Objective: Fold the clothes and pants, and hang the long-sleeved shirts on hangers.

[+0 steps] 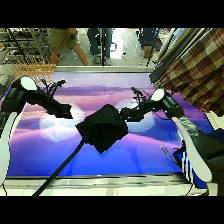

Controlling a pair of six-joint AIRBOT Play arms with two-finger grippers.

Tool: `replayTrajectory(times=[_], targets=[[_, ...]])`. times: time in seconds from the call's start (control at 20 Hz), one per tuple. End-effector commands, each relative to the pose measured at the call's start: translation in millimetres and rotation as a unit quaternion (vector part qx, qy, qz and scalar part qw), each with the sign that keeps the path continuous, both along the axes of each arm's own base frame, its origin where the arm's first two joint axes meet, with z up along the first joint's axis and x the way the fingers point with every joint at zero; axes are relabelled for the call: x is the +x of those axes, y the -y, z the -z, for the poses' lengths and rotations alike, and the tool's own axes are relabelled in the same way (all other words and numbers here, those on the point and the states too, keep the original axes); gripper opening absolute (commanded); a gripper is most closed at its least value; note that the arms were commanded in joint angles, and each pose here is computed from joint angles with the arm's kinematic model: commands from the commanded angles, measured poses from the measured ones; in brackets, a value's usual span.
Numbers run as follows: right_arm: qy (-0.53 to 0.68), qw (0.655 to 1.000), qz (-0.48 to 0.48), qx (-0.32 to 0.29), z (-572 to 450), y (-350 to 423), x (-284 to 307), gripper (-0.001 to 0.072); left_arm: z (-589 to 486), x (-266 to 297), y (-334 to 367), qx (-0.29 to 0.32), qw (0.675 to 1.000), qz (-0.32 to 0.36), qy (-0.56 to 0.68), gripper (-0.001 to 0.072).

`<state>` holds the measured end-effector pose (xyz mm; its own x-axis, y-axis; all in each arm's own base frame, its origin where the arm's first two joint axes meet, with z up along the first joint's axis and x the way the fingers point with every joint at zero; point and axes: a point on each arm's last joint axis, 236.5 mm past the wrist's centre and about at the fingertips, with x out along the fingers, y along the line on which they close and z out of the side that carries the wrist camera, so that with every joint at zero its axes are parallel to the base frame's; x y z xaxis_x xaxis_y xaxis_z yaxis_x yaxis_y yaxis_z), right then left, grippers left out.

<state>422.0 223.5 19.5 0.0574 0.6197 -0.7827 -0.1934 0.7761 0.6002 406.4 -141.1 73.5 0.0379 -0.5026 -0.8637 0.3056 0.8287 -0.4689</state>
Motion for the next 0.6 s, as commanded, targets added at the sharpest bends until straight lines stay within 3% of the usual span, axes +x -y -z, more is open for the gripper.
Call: replayTrajectory(times=[0.0, 0.05, 0.1, 0.25, 0.35, 0.5, 0.55], targets=[[-0.023, 1.0, 0.012, 0.013, 39.9, -17.1, 19.7, 0.0555, -4.9, -3.1, 4.2, -0.009, 1.0, 0.01, 0.002, 0.0008], [-0.023, 1.0, 0.006, 0.018, 40.8, -24.5, 23.6, 0.0413, -5.7, -3.1, 4.2, -0.009, 1.0, 0.011, 0.004, 0.0008], [-0.002, 0.999, -0.01, 0.037, 30.0, -40.3, 29.0, 0.0043, -7.1, -3.3, 4.2, -0.01, 1.0, 0.013, 0.007, 0.0008], [0.139, 0.985, -0.049, 0.089, -43.6, -108.0, 53.8, 0.0037, -16.1, -5.8, 5.1, -0.009, 0.999, 0.025, 0.024, 0.0008], [0.245, 0.963, -0.025, 0.108, -84.9, -153.8, 76.8, 0.0037, -29.4, -8.8, 4.9, -0.01, 0.999, 0.025, 0.041, 0.0008], [0.295, 0.947, 0.014, 0.122, -71.0, -199.3, 94.7, 0.0041, -55.5, -16.7, 5.7, -0.011, 0.997, 0.027, 0.073, 0.0008], [0.287, 0.95, 0.003, 0.119, -54.0, -208.0, 91.6, 0.0131, -63.3, -19.6, 7.8, -0.013, 0.996, 0.029, 0.083, 0.0008]])
